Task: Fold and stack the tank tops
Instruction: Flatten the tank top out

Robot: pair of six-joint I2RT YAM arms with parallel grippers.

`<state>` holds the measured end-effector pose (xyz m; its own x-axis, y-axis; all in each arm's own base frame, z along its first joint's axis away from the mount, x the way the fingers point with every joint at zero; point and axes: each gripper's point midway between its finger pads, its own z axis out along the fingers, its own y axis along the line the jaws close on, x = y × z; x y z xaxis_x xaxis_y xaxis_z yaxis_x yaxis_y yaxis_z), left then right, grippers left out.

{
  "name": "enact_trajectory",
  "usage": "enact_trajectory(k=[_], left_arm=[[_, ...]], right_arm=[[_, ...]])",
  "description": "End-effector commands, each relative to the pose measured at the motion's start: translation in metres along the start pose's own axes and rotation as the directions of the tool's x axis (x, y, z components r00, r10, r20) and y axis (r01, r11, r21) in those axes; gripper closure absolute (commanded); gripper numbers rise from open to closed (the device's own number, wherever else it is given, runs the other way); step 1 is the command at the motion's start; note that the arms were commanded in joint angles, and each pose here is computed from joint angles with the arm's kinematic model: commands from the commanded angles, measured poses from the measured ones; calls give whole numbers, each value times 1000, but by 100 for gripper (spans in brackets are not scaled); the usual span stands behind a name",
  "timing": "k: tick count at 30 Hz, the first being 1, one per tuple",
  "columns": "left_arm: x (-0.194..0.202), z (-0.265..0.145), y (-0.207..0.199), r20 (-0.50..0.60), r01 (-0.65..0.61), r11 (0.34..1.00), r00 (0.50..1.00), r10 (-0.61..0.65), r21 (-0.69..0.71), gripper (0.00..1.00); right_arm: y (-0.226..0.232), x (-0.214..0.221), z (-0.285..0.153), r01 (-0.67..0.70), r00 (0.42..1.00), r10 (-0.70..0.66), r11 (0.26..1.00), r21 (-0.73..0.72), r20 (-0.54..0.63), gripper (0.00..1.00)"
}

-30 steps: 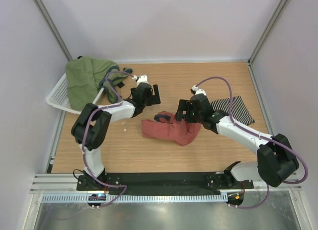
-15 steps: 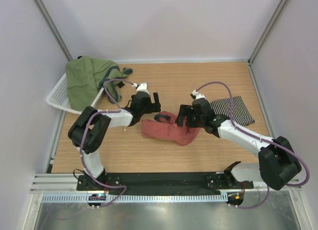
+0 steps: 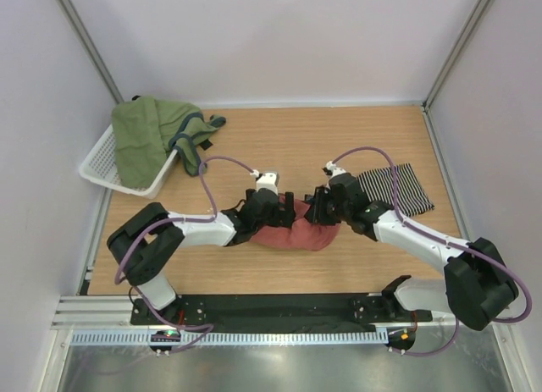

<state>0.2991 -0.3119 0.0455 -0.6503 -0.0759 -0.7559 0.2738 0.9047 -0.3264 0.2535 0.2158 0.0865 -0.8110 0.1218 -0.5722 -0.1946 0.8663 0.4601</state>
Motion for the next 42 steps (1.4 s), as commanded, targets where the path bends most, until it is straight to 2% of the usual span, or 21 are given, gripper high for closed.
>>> enact_trajectory(k=[1, 2, 3, 5, 7, 10, 12, 13, 17, 18, 19, 21, 24, 28, 33, 36, 37, 41, 42], left_arm=[[-25, -24, -11, 107, -2, 1000, 994, 3, -9, 0], [-24, -29, -15, 108, 7, 1000, 994, -7, -1, 0], [-18, -33, -15, 80, 4, 1000, 997, -4, -1, 0], [-10, -40, -19, 29, 7, 1000, 1000, -8, 19, 10], [-1, -45, -21, -3, 4, 1000, 1000, -4, 27, 17], [14, -59, -24, -23, -5, 1000, 1000, 6, 24, 50], [10, -70, -17, 10, 14, 1000, 1000, -13, -8, 60], [12, -72, -9, 14, 19, 999, 1000, -18, -33, 73], [1, -94, 5, 52, 22, 997, 998, -19, -68, 99], [-2, -98, 7, 57, 23, 997, 998, -19, -73, 100], [-4, -102, 8, 60, 26, 997, 998, -21, -75, 100], [-6, -113, 10, 53, 22, 998, 998, -19, -65, 100], [-7, -128, 14, 49, 18, 998, 999, -16, -58, 100], [-12, -146, 18, 79, 39, 999, 996, -37, -26, 100], [-29, -165, 20, 144, 80, 997, 986, -80, 6, 100], [-48, -182, 26, 202, 135, 991, 971, -129, -15, 100], [-60, -189, 38, 257, 179, 982, 954, -156, -68, 100], [-82, -211, 83, 312, 246, 926, 938, -153, -285, 100], [-97, -219, 92, 349, 302, 899, 918, -186, -316, 100]], right_arm=[[13, -5, -7, -3, 999, 4, 999, -54, 32, 72], [12, -6, -9, -3, 999, 5, 999, -52, 37, 77], [12, -6, -10, 1, 999, 1, 999, -54, 40, 89], [12, -4, -13, 1, 999, 1, 998, -59, 39, 99], [14, 0, -15, 0, 1000, 3, 997, -75, 30, 99], [17, 11, -21, -9, 1000, 9, 994, -106, 2, 99], [16, 23, -27, -16, 1000, 15, 994, -107, -10, 99], [12, 31, -30, -37, 999, 35, 995, -94, -27, 99], [-5, 63, -41, -78, 995, 76, 996, -36, -68, 99], [-13, 73, -44, -84, 992, 84, 996, 1, -92, 99], [-15, 72, -50, -91, 993, 91, 996, 2, -74, 99], [-34, 79, -57, -126, 989, 133, 987, 96, -64, 99], [-49, 73, -68, -163, 986, 165, 971, 174, 5, 99], [-55, 59, -73, -191, 981, 177, 960, 206, 82, 94], [-48, 31, -78, -195, 969, 160, 964, 183, 191, 94], [-43, 28, -74, -166, 976, 137, 971, 172, 171, 95], [-42, 29, -72, -166, 977, 138, 971, 174, 164, 96], [-52, 35, -62, -212, 969, 178, 955, 209, 170, 99], [-53, 34, -61, -227, 964, 190, 951, 210, 183, 99]])
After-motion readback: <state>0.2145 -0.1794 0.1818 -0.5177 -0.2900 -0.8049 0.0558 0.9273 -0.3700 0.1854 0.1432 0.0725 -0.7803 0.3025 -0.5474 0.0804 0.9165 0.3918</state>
